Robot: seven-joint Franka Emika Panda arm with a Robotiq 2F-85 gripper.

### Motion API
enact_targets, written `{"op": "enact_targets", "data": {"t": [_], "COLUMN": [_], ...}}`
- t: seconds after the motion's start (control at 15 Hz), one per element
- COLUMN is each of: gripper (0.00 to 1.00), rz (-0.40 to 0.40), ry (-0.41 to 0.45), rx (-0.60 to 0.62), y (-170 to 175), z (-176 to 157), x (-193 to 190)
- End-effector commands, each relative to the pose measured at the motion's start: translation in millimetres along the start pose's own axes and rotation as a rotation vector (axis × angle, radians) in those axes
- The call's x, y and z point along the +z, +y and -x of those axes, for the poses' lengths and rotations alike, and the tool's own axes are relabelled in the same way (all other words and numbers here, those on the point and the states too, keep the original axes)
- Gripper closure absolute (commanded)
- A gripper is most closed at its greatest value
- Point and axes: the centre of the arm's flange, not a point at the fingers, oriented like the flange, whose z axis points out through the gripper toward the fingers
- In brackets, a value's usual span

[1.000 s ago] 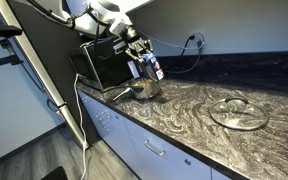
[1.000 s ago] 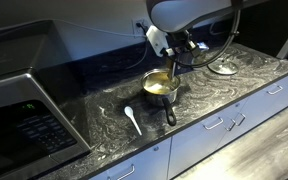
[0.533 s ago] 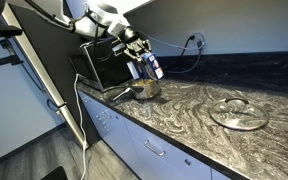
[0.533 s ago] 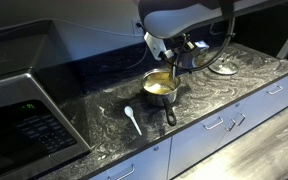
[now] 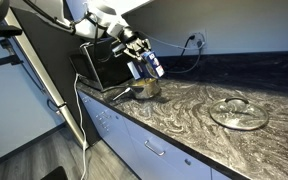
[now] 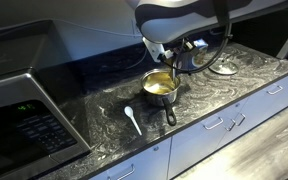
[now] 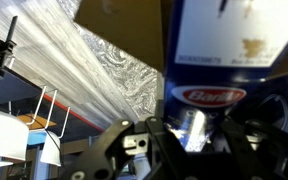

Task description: Pour the contents of the box into the pot and cover the pot

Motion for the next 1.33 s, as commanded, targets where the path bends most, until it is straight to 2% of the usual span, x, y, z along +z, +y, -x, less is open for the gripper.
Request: {"op": "enact_targets", "data": {"t": [0.0,0.8,1.27], "gripper": [0.90,0.90,0.90], "rz": [-0.008,-0.025,-0.016], "ry": [0.037,0.098,0.080], "rx": [0.038,0.042,0.046], "y": [-3,2,-2], "z": [1,9,5], "x": [-12,-22,-16]}}
